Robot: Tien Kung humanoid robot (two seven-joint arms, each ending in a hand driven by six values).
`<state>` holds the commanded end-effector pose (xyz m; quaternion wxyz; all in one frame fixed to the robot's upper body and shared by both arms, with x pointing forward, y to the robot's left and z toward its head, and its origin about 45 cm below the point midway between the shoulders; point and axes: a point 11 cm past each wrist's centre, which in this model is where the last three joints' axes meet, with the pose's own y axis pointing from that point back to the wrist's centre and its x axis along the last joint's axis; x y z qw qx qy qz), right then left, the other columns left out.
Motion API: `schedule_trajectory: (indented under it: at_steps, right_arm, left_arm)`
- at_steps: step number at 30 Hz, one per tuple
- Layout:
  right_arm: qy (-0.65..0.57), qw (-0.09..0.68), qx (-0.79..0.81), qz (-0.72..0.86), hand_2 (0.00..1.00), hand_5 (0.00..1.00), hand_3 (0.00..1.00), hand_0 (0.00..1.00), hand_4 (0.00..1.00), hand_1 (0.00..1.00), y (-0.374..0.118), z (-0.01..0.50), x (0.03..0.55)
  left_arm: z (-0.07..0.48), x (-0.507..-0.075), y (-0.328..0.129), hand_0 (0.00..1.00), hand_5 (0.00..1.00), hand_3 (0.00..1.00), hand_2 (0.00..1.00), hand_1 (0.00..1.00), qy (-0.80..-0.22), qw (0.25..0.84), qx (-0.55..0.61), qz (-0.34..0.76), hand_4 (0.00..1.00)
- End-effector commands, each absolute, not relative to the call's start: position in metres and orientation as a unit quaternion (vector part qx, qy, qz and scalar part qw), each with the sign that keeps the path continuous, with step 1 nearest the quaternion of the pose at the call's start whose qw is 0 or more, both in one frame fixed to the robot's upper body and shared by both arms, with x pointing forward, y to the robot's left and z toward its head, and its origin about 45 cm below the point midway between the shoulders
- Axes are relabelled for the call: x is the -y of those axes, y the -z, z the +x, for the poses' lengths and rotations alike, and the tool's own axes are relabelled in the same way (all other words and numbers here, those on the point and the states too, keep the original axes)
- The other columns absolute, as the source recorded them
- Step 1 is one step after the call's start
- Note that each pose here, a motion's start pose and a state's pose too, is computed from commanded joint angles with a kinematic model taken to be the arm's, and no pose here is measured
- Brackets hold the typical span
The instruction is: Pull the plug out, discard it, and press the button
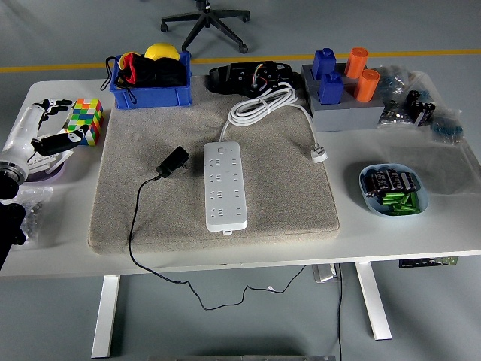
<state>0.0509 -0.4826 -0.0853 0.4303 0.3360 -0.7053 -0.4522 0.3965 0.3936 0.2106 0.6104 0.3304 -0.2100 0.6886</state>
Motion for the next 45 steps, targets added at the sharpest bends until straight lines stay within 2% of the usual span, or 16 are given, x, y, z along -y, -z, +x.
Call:
schedule_trajectory:
  at_steps: [45]
  right_arm:
    - [0.454, 0.426, 0.707, 0.335, 0.657, 0.51, 0.619, 0.751, 0.671, 0.668, 0.086, 0.052, 0.481]
  left_arm:
    - [0.393, -0.386, -0.2, 0.864, 0.246, 0.793, 0.81, 0.866, -0.685, 0.621, 0.188, 0.331, 0.738]
